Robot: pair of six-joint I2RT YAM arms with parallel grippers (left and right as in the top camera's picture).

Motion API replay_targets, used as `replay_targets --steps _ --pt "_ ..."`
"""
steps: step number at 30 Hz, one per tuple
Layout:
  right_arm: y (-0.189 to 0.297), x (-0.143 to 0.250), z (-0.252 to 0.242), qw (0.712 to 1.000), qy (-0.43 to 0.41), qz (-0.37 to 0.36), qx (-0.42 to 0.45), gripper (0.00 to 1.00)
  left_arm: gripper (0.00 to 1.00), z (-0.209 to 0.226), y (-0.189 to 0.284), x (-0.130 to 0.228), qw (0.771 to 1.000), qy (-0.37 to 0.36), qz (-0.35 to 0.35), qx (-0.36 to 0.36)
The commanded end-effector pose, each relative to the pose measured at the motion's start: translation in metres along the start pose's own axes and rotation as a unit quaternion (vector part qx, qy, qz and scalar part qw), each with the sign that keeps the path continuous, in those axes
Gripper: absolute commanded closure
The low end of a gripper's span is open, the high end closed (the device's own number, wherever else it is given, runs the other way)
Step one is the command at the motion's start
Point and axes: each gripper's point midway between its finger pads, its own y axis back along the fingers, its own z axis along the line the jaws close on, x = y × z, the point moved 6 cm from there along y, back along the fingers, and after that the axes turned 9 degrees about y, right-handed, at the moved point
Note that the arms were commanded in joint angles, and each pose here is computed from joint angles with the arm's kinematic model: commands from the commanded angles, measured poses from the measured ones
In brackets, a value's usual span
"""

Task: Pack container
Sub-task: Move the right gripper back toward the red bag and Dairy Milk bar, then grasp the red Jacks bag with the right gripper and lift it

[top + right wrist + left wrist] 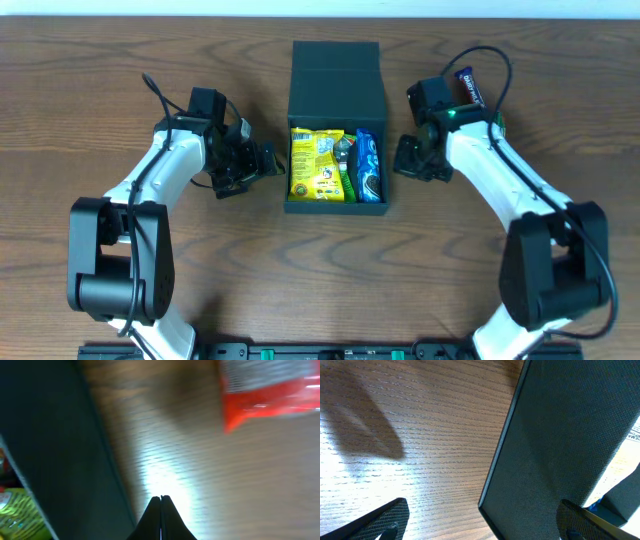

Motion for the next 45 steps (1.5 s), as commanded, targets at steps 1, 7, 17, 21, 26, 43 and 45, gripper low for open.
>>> replay_targets --steps 1,7,17,21,26,43,45 --pt "-0.005 0.009 0.022 0.998 0.04 0.021 -0.041 0.99 0.05 0.003 -0.002 0.001 1.0 -0.002 0.003 -0.007" --pt "-0.005 0.017 0.039 0.996 0.063 0.027 -0.051 0.99 0.05 0.003 -0.002 0.0 1.0 -0.002 0.002 -0.007" --pt "0.007 -0.012 0.0 0.998 0.042 -0.023 0.028 0.99 0.05 0.003 -0.002 0.001 1.0 -0.001 0.003 -0.008" --pt "0.03 -0.038 -0.033 0.993 0.017 -0.063 0.095 0.47 0.05 0.003 -0.002 0.002 1.0 0.0 0.005 -0.009" --pt "0.026 -0.055 -0.066 0.989 0.032 -0.083 0.117 0.21 0.05 0.003 -0.002 0.001 1.0 0.0 0.005 -0.009" --pt "-0.048 -0.073 -0.077 0.98 0.118 -0.056 0.149 0.13 0.05 0.003 -0.002 0.001 1.0 0.0 0.005 -0.009" --pt "-0.054 -0.073 -0.077 0.98 0.119 -0.051 0.149 0.26 0.05 0.003 -0.002 0.002 1.0 0.0 0.005 -0.009"
